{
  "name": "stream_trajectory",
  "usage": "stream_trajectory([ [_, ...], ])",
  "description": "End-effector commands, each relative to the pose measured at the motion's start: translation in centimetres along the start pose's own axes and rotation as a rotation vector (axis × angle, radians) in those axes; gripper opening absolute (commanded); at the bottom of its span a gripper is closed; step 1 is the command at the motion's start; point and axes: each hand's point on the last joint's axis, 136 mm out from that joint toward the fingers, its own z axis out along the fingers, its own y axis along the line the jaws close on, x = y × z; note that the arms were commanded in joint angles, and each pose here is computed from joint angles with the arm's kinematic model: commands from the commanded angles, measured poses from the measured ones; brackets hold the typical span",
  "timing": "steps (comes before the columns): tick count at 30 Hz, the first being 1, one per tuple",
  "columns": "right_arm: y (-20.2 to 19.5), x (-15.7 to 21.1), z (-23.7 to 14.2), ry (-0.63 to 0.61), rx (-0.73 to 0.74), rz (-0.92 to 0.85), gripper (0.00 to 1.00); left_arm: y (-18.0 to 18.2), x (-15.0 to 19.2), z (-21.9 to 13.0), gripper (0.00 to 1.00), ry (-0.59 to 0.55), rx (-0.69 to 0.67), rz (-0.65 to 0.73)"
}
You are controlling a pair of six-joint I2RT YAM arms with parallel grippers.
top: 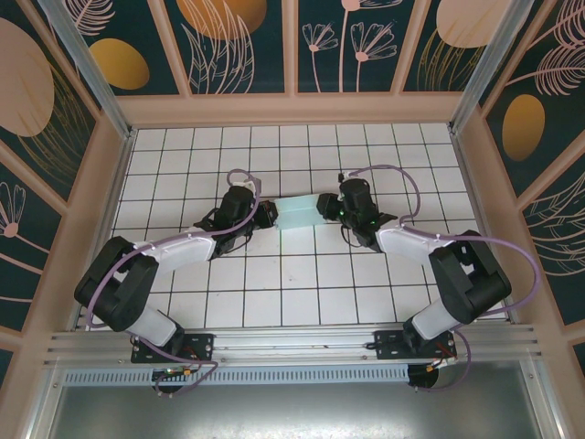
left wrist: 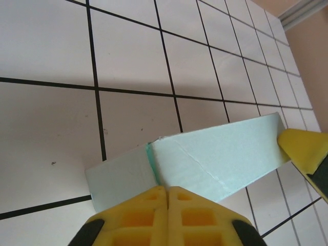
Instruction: Fold the paper box
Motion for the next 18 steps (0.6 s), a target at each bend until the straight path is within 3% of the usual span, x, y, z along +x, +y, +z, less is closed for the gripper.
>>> stream_trajectory([
  [1,-1.4,4.6,0.6,0.161,0.027,-0.004,0.15,7.1,9.2,0.2,0.00,0.304,-0.216,-0.024],
  [4,-1.3,4.6,0.5,0.160,0.025,-0.007,0.00,7.3,9.4,0.3,0.00,0.311,-0.224,-0.023],
  [9,-0.4,3.4,0.2,0.133,0.009,-0.018,0.00,6.7,8.6,0.5,0.00,0.289,-0.212,-0.021],
  [10,-0.1,3.0,0.1,0.125,0.005,-0.023,0.00,6.5,8.3,0.5,0.06,0.280,-0.210,-0.019],
  [11,0.0,2.6,0.1,0.118,0.004,-0.028,0.02,6.2,7.8,0.5,0.15,0.267,-0.205,-0.015],
  [14,1.0,0.7,-0.4,0.075,-0.006,-0.046,0.26,4.7,5.7,0.4,0.38,0.217,-0.185,0.003],
  [18,2.1,-1.9,-1.2,0.011,-0.025,-0.062,0.43,2.4,2.1,0.1,0.56,0.131,-0.162,0.026],
])
